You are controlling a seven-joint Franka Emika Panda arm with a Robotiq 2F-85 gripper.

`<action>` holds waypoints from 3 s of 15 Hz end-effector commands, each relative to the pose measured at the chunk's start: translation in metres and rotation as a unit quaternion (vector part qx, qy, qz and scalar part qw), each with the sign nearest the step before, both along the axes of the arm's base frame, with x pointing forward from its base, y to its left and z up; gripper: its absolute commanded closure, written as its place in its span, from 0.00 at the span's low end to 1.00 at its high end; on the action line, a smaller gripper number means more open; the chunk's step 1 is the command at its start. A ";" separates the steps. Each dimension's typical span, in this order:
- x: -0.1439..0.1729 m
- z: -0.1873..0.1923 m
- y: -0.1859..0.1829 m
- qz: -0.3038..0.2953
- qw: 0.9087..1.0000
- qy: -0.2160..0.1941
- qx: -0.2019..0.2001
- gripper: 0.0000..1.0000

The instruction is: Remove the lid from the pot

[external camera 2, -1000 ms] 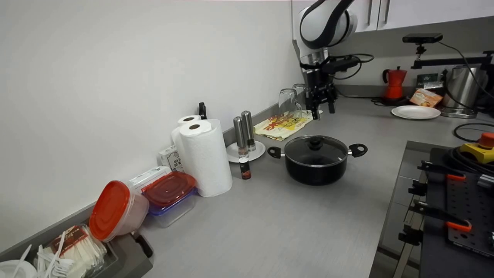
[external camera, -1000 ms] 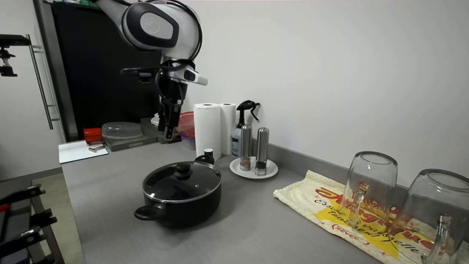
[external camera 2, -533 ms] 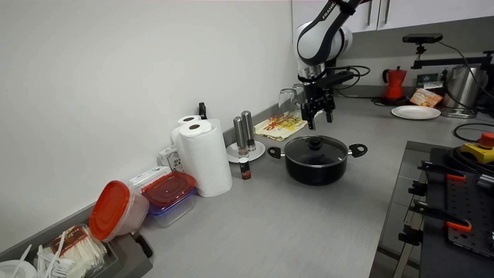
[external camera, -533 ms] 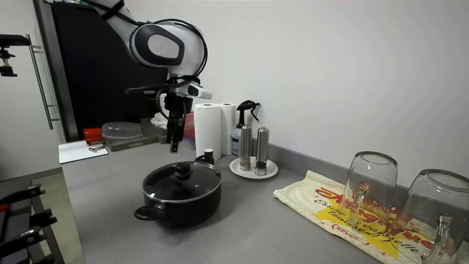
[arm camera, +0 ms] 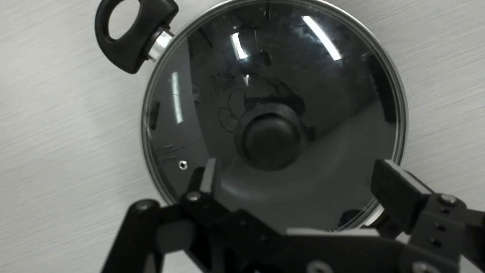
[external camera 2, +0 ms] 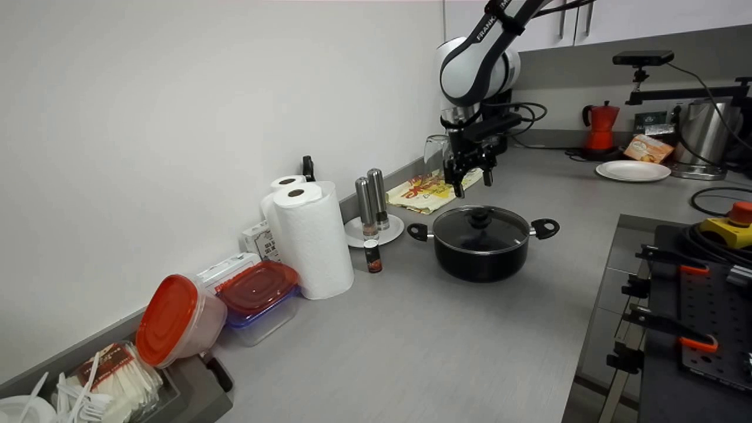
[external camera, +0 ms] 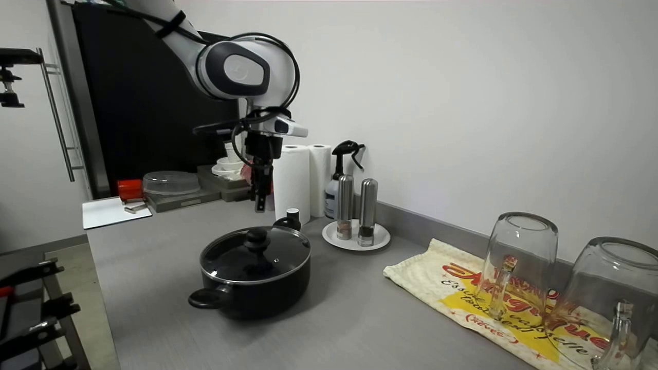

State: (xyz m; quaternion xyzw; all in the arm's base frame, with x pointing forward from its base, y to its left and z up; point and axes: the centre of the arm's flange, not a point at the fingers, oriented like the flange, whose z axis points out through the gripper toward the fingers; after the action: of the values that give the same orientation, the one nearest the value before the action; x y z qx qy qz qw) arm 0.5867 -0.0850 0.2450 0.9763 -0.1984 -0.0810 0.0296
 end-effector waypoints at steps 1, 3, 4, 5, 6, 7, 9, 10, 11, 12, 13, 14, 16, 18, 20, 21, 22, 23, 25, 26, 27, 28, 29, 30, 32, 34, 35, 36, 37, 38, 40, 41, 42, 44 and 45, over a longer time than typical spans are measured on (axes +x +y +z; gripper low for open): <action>0.007 -0.033 -0.005 -0.016 0.999 0.024 -0.017 0.00; 0.003 -0.047 -0.012 -0.026 0.999 0.037 -0.024 0.00; 0.002 -0.052 -0.016 -0.030 0.998 0.042 -0.027 0.00; 0.001 -0.054 -0.020 -0.034 0.998 0.045 -0.026 0.00; 0.000 -0.056 -0.022 -0.037 0.998 0.048 -0.027 0.00; 0.001 -0.056 -0.025 -0.040 0.998 0.048 -0.025 0.00; 0.003 -0.055 -0.026 -0.040 0.998 0.046 -0.024 0.00; 0.004 -0.053 -0.025 -0.040 0.998 0.041 -0.022 0.00; 0.007 -0.048 -0.024 -0.040 0.999 0.031 -0.015 0.00; 0.009 -0.046 -0.023 -0.040 0.999 0.028 -0.013 0.00; 0.013 -0.043 -0.023 -0.039 0.999 0.027 -0.012 0.00; 0.015 -0.042 -0.022 -0.038 0.999 0.026 -0.010 0.00; 0.018 -0.040 -0.021 -0.037 0.999 0.024 -0.007 0.00; 0.018 -0.044 -0.019 -0.037 0.999 0.027 -0.002 0.00; 0.015 -0.052 -0.016 -0.037 0.999 0.034 0.002 0.00; 0.013 -0.057 -0.014 -0.037 0.999 0.038 0.005 0.00; 0.012 -0.060 -0.013 -0.038 0.998 0.041 0.008 0.00; 0.011 -0.064 -0.012 -0.038 0.998 0.044 0.010 0.00; 0.010 -0.070 -0.011 -0.037 0.998 0.050 0.009 0.25; 0.009 -0.072 -0.011 -0.036 0.998 0.052 0.008 0.26; 0.008 -0.073 -0.011 -0.036 0.998 0.053 0.007 0.34; 0.008 -0.074 -0.011 -0.036 0.998 0.054 0.007 0.41; 0.008 -0.074 -0.010 -0.035 0.998 0.056 0.006 0.49; 0.009 -0.073 -0.009 -0.034 0.998 0.055 0.006 0.57; 0.010 -0.070 -0.009 -0.033 0.998 0.056 0.005 0.66; 0.009 -0.071 -0.010 -0.033 0.998 0.058 0.005 0.67; 0.009 -0.069 -0.012 -0.034 0.998 0.060 0.004 0.70; 0.009 -0.068 -0.012 -0.035 0.998 0.060 0.004 0.75; 0.009 -0.069 -0.012 -0.035 0.998 0.061 0.004 0.75; 0.008 -0.069 -0.013 -0.035 0.998 0.061 0.004 0.75; 0.008 -0.069 -0.013 -0.035 0.997 0.062 0.004 0.75; 0.008 -0.069 -0.013 -0.035 0.997 0.062 0.005 0.75; 0.008 -0.069 -0.013 -0.035 0.997 0.062 0.005 0.75; 0.007 -0.060 -0.011 -0.031 0.998 0.057 0.007 0.75; 0.006 -0.049 -0.009 -0.027 0.998 0.049 0.006 0.75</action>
State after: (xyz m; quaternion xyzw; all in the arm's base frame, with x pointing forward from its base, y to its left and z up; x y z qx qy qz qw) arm 0.5934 -0.0996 0.1807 0.9628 -0.2325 -0.1331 0.0355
